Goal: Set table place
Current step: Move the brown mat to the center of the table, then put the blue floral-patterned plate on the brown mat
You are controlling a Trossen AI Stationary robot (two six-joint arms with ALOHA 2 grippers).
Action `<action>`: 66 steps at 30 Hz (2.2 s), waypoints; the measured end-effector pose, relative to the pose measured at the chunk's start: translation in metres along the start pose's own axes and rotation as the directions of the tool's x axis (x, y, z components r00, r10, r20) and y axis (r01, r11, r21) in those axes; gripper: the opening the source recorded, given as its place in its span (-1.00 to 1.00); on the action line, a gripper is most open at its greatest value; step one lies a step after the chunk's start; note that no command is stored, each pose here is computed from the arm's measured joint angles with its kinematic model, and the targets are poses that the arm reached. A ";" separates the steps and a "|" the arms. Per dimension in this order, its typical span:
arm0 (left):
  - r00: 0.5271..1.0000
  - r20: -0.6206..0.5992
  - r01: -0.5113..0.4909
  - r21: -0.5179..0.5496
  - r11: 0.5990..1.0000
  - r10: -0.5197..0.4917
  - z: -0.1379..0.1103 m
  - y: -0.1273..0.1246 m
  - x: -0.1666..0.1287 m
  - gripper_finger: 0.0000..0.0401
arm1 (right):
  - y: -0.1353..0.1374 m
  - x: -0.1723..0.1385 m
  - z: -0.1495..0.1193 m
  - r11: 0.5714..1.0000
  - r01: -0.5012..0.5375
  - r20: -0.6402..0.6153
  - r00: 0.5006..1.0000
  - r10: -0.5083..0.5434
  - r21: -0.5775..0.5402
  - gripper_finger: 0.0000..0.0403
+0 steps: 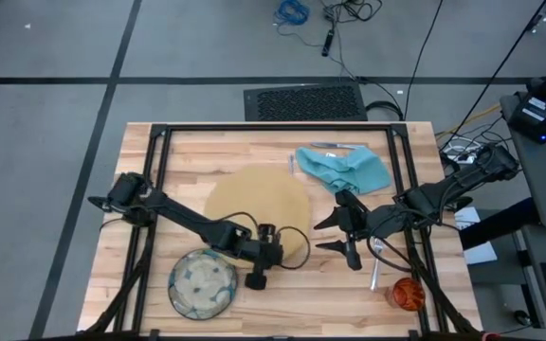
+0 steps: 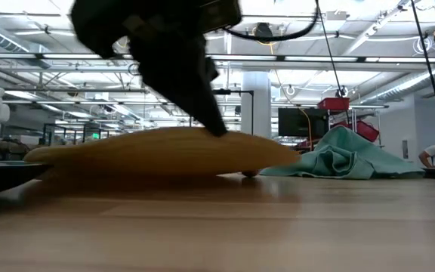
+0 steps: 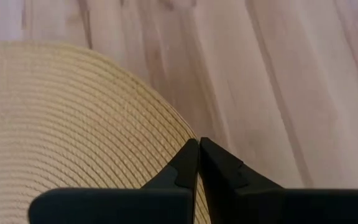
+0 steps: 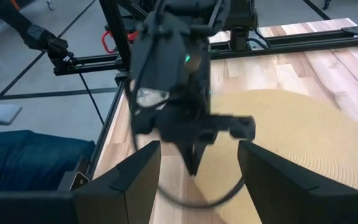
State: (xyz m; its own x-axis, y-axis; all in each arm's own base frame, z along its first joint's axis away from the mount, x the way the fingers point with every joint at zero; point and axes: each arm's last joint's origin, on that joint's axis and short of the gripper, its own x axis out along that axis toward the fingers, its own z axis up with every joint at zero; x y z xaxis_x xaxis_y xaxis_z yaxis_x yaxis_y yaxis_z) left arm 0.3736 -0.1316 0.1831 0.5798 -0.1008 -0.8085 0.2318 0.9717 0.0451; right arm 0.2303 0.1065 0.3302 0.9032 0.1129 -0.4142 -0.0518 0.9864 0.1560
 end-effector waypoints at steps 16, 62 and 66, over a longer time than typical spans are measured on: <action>0.990 -0.016 0.139 0.153 0.978 -0.138 0.060 -0.025 0.033 -1.00 | -0.001 0.000 0.000 1.000 0.004 -0.002 1.000 -0.004 -0.010 0.03; 0.941 -0.069 0.338 0.101 0.936 -0.332 0.056 -0.038 0.024 0.01 | -0.004 0.000 -0.006 0.999 0.033 -0.058 0.998 -0.031 0.043 0.03; 0.984 -0.088 0.162 0.118 0.980 -0.152 0.060 -0.020 -0.010 0.01 | -0.004 0.000 -0.006 0.998 0.036 -0.064 0.997 -0.033 0.050 0.03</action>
State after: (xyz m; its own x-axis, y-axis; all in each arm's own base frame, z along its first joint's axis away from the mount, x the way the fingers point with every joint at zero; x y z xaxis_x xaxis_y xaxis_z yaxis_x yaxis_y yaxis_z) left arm 0.4104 -0.1626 0.2253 0.4665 -0.2279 -0.8546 0.4132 0.9105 -0.0173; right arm 0.2280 0.1033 0.3240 0.8751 0.0880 -0.4759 0.0024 0.9825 0.1860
